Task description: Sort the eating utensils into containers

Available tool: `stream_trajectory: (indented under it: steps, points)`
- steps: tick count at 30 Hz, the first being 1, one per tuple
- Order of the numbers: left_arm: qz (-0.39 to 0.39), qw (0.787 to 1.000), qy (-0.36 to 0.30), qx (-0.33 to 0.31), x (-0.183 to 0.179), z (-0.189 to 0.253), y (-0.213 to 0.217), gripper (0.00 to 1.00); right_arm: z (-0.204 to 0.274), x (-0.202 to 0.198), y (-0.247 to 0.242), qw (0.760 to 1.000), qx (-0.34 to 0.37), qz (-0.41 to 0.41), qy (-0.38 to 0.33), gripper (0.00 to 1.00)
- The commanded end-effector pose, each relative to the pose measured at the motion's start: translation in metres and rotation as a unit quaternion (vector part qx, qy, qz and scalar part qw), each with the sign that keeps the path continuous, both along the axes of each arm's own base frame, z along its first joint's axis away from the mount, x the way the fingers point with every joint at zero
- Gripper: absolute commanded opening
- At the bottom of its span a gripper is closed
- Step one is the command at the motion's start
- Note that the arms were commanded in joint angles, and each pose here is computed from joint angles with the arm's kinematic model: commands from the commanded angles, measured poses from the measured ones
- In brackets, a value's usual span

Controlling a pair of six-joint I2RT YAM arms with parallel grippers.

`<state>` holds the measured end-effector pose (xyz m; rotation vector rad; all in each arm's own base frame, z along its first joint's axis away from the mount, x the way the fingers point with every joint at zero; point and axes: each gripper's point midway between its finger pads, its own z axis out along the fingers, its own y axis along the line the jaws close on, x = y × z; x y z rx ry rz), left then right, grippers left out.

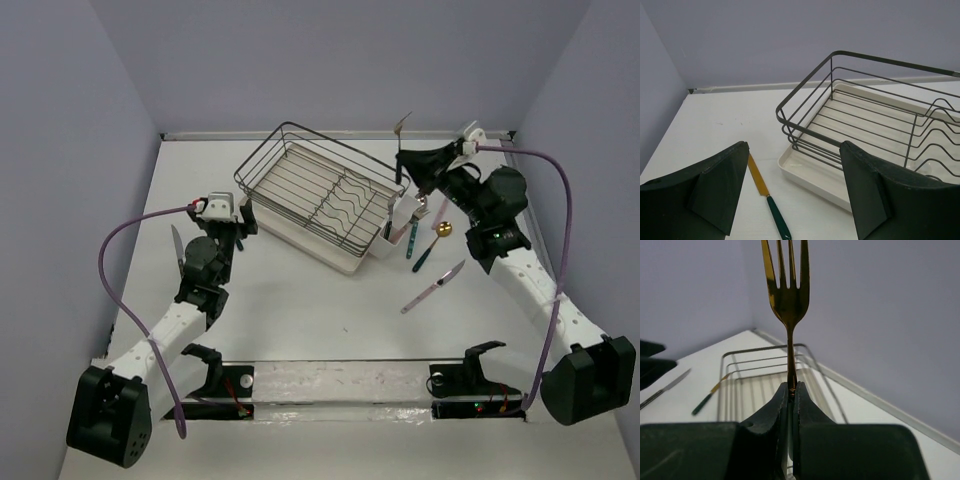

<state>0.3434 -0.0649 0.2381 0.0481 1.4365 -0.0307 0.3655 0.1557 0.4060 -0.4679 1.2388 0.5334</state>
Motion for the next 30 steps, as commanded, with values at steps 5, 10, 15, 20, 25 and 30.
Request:
stream_trajectory:
  steps: [5,10,15,20,25,30]
  points:
    - [-0.003,0.999,-0.046,-0.016,-0.009,0.023,0.003,0.84,-0.014,-0.055,0.072,0.992,0.033,0.111,-0.048,0.0]
    - [-0.006,0.999,-0.046,-0.015,-0.009,0.023,0.002,0.84,-0.035,-0.059,0.068,0.994,0.055,0.085,-0.041,0.0]
    - [-0.008,0.999,-0.046,-0.015,-0.009,0.023,0.001,0.84,-0.065,-0.058,0.053,0.998,0.047,0.043,-0.019,0.0]
    - [-0.007,0.999,-0.045,-0.012,-0.008,0.024,0.001,0.84,-0.089,-0.055,0.04,0.999,0.045,0.005,-0.006,0.0]
    - [-0.007,0.999,-0.042,-0.011,-0.007,0.024,0.001,0.84,-0.105,-0.045,0.04,0.999,0.04,-0.008,0.003,0.0]
    - [-0.003,0.999,-0.045,-0.007,-0.008,0.026,0.003,0.84,-0.123,-0.037,0.029,0.998,0.034,-0.044,0.005,0.0]
